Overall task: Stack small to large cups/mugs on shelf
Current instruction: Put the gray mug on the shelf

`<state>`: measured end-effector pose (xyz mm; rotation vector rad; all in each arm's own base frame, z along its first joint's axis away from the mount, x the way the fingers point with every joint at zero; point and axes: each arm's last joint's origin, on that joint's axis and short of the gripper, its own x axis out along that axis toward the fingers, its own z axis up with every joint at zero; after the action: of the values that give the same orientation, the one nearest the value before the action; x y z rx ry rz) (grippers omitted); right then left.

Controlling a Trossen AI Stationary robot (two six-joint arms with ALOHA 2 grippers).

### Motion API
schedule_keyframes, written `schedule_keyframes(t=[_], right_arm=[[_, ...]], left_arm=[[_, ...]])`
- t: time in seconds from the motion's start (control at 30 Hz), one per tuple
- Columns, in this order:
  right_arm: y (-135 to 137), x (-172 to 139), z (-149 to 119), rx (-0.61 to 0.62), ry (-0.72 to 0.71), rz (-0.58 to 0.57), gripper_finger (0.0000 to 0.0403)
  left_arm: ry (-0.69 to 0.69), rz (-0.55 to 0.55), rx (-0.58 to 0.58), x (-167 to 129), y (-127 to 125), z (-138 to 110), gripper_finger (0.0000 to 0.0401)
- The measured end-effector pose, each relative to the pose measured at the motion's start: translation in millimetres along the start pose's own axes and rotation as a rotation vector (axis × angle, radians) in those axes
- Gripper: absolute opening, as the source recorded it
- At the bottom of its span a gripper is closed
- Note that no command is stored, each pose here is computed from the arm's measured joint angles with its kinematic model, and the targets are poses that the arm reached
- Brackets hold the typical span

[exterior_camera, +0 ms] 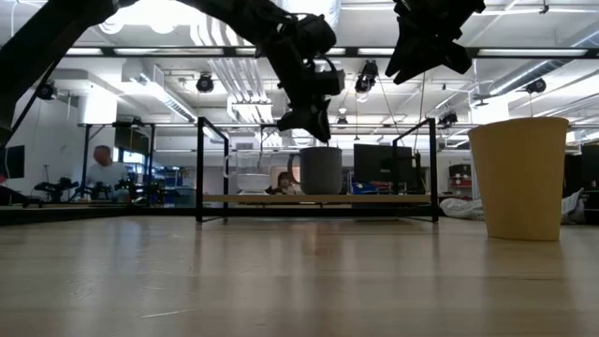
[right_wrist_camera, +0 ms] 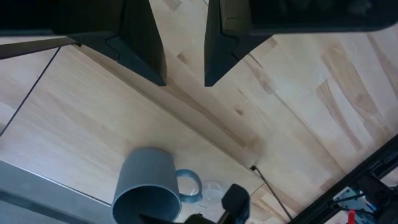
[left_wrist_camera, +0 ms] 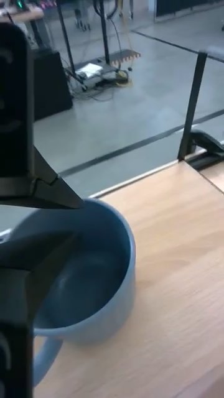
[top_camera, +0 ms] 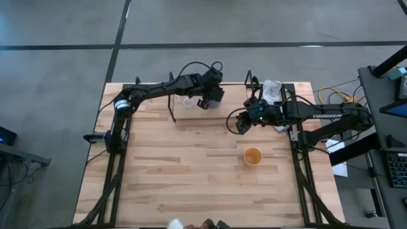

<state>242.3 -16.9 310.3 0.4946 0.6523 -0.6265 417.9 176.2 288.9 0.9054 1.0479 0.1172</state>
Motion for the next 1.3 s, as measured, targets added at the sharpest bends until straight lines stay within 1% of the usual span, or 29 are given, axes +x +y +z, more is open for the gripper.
schedule_keyframes(t=[0.07, 0.13, 0.23, 0.3, 0.37, 0.5, 0.57, 0.63, 0.7, 0.87, 0.93, 1.07, 1.2, 1.3], right_arm=[[0.0, 0.0, 0.0, 0.0, 0.0, 0.0, 0.0102], [-0.1, 0.0, 0.0, -0.001, -0.001, -0.002, 0.0102], [-0.1, 0.0, 0.0, -0.001, -0.001, -0.002, 0.0102], [-0.1, 0.0, 0.0, -0.001, -0.001, -0.002, 0.0102], [-0.1, 0.0, 0.0, -0.002, -0.001, -0.002, 0.0102], [-0.1, 0.0, 0.0, -0.004, -0.001, -0.002, 0.0102], [-0.1, 0.0, 0.0, -0.004, -0.001, -0.002, 0.0102], [-0.1, 0.0, 0.0, -0.004, -0.001, -0.002, 0.0102], [-0.1, 0.0, 0.0, -0.004, -0.001, -0.002, 0.0102], [-0.1, 0.0, 0.0, -0.003, -0.002, -0.003, 0.0102], [-0.1, 0.0, 0.0, -0.003, -0.002, -0.003, 0.0102], [-0.3, 0.0, 0.2, -0.001, -0.008, -0.01, 0.0102], [-0.3, 0.0, 0.2, 0.0, -0.008, -0.011, 0.0102], [-0.3, 0.0, 0.2, 0.0, -0.008, -0.011, 0.0102]], left_arm=[[0.014, 0.005, -0.009, -7.1, 0.1, 6.6, 0.005], [0.017, -0.004, -0.058, -14.8, 0.0, 13.1, 0.005], [0.02, -0.029, -0.205, -28.0, 1.0, 21.0, 0.005], [0.01, -0.028, -0.326, -35.9, 2.6, 26.4, 0.005], [-0.002, -0.024, -0.417, -41.5, 4.5, 30.6, 0.005], [-0.015, -0.014, -0.512, -44.7, 7.0, 32.7, 0.0047], [-0.008, -0.031, -0.555, -42.4, 4.0, 31.9, 0.0036], [0.0, -0.074, -0.582, -40.6, 0.0, 30.5, 0.0015], [-0.002, -0.091, -0.598, -39.1, -2.3, 30.6, 0.0005], [0.0, -0.09, -0.643, -32.5, -4.3, 30.8, 0.0005], [-0.014, -0.073, -0.664, -27.5, -2.5, 31.1, 0.0004], [-0.012, -0.063, -0.678, -16.4, -1.1, 28.2, 0.0001], [0.026, -0.071, -0.685, -1.6, -2.2, 20.7, 0.0], [0.067, -0.055, -0.697, 8.0, -0.3, 11.7, 0.0]])
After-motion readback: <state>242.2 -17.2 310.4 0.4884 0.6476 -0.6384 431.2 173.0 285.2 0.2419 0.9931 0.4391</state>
